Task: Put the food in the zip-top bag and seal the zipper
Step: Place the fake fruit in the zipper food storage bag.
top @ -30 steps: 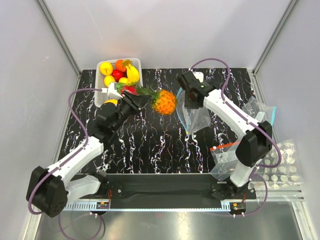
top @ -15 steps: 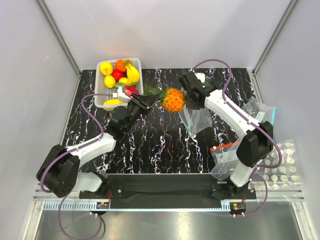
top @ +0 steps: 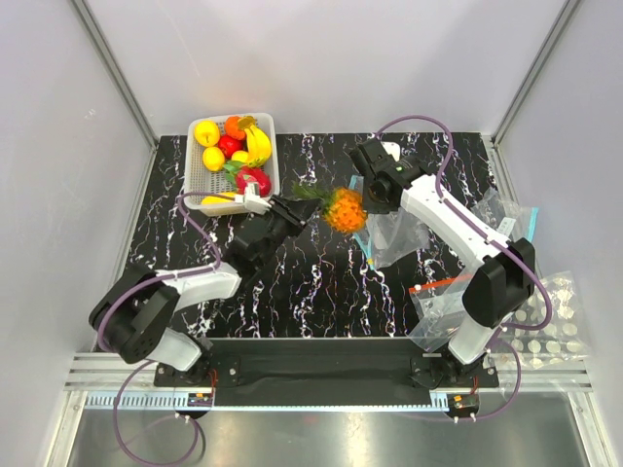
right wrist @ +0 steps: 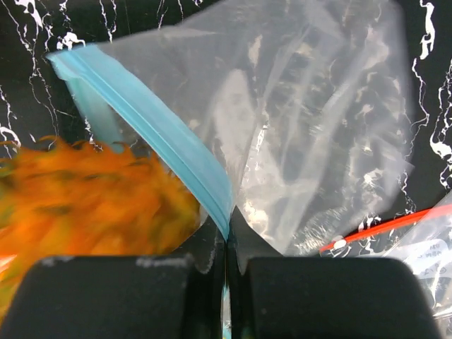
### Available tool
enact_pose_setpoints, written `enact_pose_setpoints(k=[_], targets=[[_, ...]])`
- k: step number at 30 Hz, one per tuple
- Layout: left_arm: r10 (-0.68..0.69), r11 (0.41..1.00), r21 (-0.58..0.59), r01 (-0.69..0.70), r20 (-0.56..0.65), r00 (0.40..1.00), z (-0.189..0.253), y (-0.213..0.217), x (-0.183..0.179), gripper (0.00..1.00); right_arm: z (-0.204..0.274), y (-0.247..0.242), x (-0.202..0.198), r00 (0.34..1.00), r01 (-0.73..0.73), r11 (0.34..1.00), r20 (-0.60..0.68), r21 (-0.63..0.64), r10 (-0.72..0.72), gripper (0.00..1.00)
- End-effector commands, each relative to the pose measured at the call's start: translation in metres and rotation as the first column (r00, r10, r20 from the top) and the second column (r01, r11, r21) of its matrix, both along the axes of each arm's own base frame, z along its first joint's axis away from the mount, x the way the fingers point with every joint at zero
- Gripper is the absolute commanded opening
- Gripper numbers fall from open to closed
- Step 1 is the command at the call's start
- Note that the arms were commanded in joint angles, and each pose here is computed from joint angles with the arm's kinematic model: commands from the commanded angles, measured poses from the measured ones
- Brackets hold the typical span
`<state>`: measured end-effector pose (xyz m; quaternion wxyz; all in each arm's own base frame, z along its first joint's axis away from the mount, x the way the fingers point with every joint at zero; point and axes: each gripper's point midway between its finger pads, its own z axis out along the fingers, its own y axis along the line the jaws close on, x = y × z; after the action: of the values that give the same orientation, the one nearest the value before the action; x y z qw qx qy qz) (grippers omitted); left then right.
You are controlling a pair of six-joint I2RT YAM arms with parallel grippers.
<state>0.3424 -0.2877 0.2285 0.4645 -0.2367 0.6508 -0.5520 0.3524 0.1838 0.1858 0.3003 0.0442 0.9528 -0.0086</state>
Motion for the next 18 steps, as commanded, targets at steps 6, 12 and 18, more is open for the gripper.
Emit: enact_pose_setpoints(k=[6,12,18], targets=[[0.055,0.993,0.104,-0.065,0.097,0.994,0.011,-0.008,0.003,0.00,0.022,0.008,0.000,0.999,-0.011,0.998,0.053,0.065,0.007,0.00],[0.116,0.962,0.230,-0.148,0.146,0.982,0.024,-0.012,-0.001,0.00,0.018,0.014,-0.003,0.999,-0.040,0.996,0.033,0.085,0.037,0.00],[0.134,0.925,0.330,-0.191,0.187,0.973,0.033,-0.022,-0.008,0.00,0.013,0.015,-0.009,0.999,-0.049,0.994,0.018,0.102,0.047,0.00]])
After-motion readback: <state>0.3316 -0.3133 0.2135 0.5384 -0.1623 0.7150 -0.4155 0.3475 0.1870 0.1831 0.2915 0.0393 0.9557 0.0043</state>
